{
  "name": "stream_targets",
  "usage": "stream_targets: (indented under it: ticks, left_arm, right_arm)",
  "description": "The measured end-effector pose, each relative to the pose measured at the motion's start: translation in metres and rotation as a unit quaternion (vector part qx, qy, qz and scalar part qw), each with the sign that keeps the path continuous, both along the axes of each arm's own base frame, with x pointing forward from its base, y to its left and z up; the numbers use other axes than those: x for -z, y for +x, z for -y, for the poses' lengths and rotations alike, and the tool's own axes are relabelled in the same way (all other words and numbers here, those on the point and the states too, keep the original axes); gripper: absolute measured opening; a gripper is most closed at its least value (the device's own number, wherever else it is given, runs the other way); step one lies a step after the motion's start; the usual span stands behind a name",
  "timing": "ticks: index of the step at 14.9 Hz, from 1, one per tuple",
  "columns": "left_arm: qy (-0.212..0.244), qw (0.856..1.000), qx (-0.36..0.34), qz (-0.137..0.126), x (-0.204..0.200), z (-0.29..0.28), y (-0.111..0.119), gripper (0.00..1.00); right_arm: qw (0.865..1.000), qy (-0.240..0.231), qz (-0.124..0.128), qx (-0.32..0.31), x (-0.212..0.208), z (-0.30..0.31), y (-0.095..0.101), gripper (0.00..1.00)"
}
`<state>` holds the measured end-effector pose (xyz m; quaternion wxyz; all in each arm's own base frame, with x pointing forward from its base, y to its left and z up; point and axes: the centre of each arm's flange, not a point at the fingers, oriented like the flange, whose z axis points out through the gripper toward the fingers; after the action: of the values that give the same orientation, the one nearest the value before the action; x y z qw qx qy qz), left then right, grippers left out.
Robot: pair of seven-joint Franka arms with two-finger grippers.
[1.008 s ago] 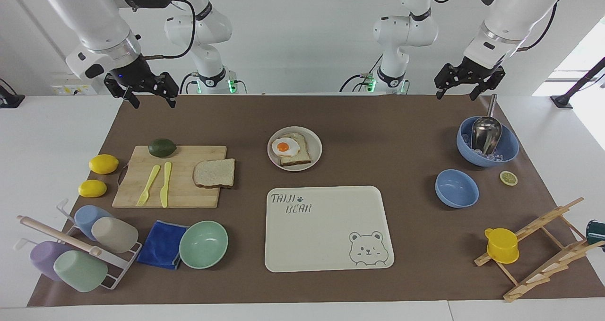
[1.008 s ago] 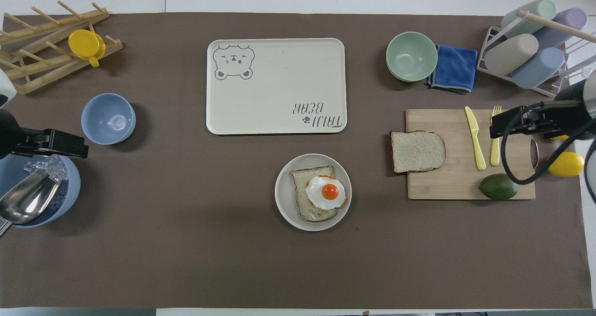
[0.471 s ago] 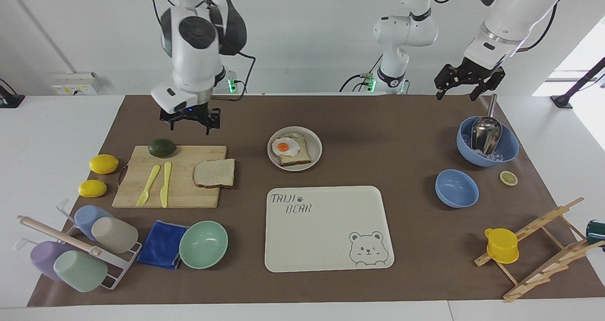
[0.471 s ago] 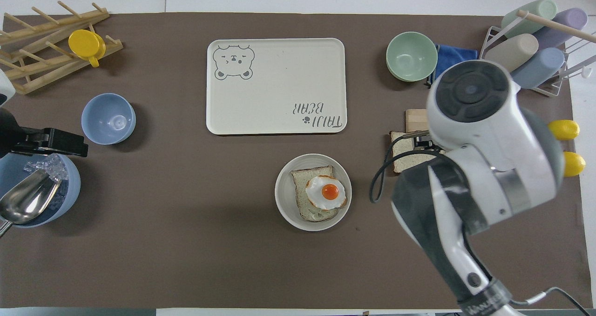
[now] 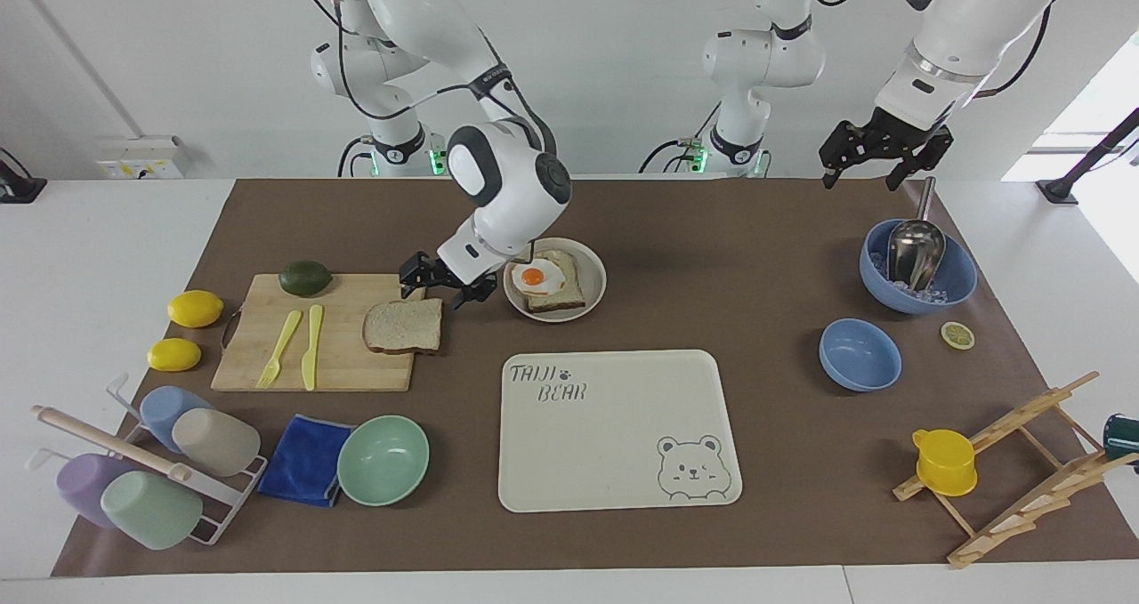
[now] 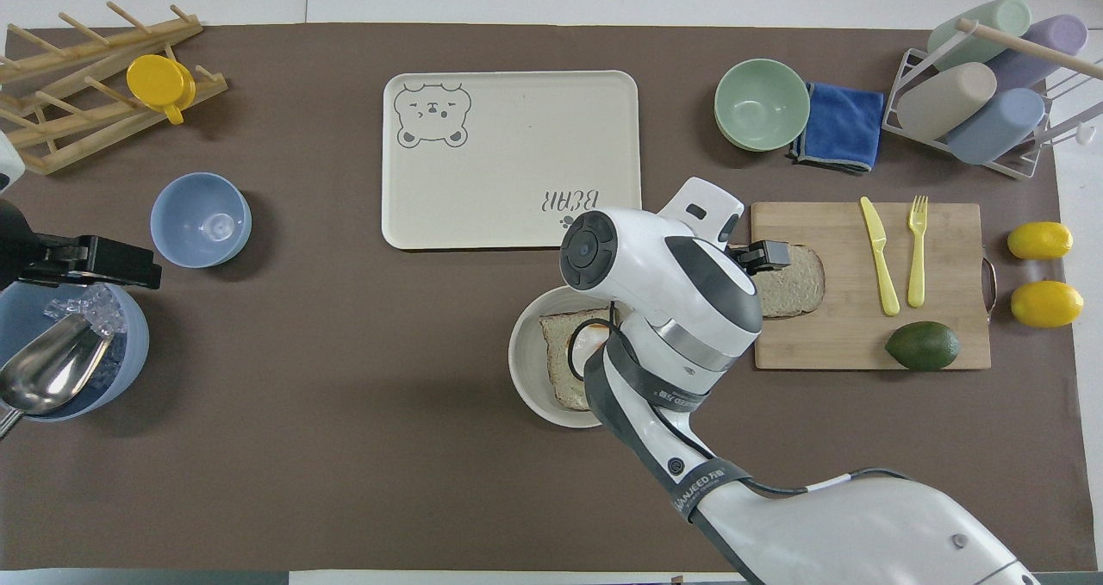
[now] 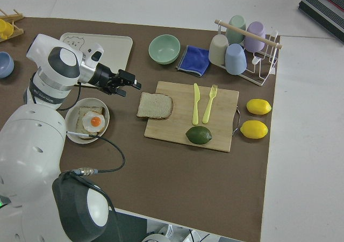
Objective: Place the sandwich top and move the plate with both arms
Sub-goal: 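Grasp the bread slice on the cutting board with the right gripper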
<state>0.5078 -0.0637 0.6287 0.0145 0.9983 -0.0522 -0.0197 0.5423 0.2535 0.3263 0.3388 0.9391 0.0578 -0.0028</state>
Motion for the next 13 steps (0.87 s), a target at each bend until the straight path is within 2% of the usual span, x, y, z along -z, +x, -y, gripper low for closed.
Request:
stream_targets:
  ticks: [4, 13]
  left_arm:
    - [0.0, 1.0, 0.0, 0.001, 0.0, 0.0, 0.0, 1.0]
    - [0.0, 1.0, 0.0, 0.003, -0.002, 0.0, 0.0, 1.0]
  right_arm:
    - [1.0, 0.016, 0.018, 0.012, 0.024, 0.006, 0.005, 1.0]
    - [1.0, 0.021, 0.008, 0.021, 0.046, 0.026, -0.004, 1.0]
